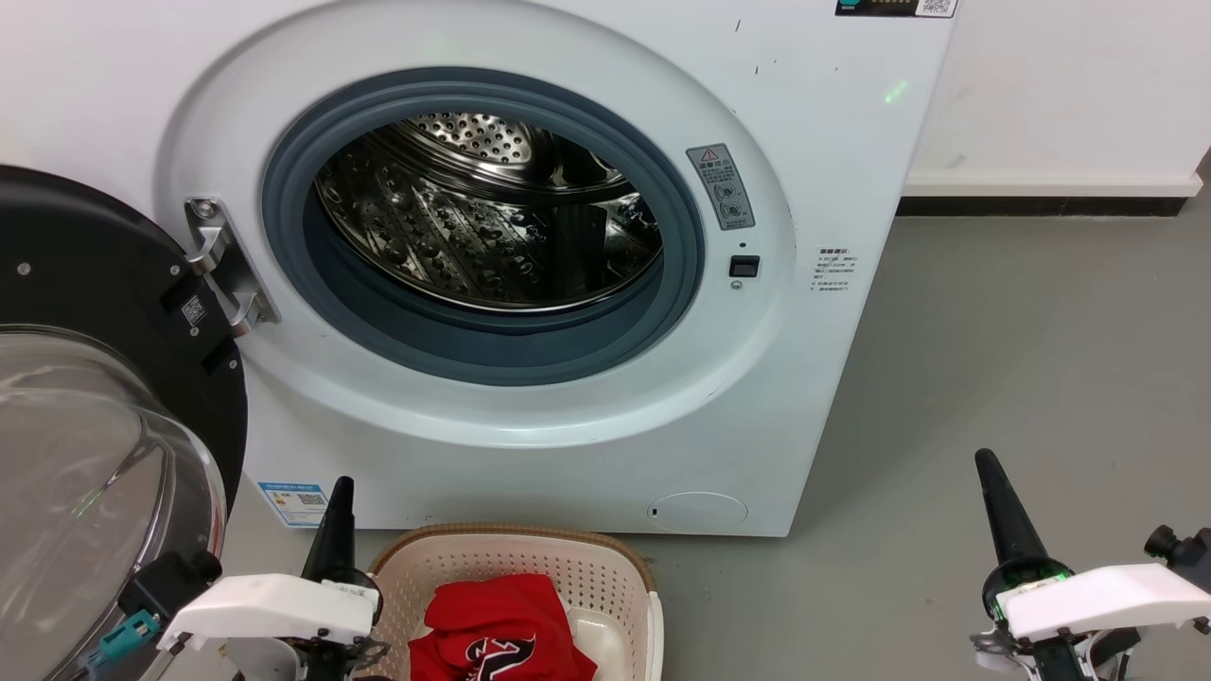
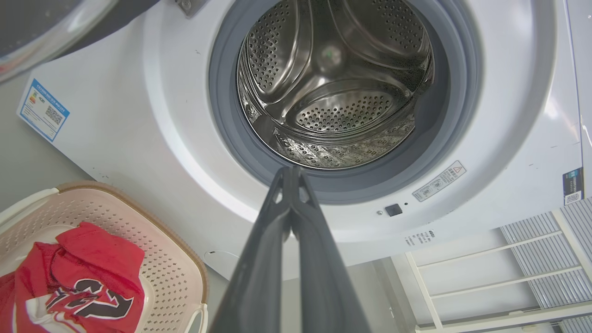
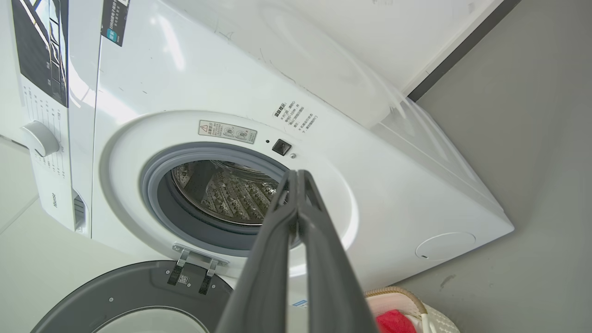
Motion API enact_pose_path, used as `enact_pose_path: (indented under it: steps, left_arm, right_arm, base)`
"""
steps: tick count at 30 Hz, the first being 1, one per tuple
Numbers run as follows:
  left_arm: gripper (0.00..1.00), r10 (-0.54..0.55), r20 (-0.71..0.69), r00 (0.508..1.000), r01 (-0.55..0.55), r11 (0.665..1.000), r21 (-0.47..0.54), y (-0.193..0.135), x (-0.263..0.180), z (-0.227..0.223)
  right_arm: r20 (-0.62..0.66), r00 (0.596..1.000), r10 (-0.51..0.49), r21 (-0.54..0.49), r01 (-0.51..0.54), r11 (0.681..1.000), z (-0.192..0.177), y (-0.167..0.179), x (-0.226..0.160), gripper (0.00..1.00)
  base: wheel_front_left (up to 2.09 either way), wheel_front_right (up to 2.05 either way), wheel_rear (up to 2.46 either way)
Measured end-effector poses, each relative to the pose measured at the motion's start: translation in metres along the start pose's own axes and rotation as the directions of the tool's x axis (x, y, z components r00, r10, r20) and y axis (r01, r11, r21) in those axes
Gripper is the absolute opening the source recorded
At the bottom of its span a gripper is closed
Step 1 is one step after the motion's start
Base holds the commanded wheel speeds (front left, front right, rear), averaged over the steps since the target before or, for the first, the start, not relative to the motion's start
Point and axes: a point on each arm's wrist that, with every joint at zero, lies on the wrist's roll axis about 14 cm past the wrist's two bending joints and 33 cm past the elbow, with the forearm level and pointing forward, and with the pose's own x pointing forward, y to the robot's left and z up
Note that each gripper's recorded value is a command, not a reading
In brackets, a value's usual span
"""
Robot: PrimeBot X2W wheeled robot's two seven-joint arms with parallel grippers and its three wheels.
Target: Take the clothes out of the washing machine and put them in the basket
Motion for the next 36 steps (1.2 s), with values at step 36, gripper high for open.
enact_pose_path:
  steps: [36]
  left_arm:
    - [0.00, -0.030, -0.007, 1.000, 0.026, 0.933, -0.359, -0.003, 0.005, 0.005]
  right_arm:
    - [0.009, 0.999, -0.034, 0.337, 0.029, 0.941, 0.007, -0.011, 0.008, 0.00]
  base:
    - [0.00, 0.00, 0.00]
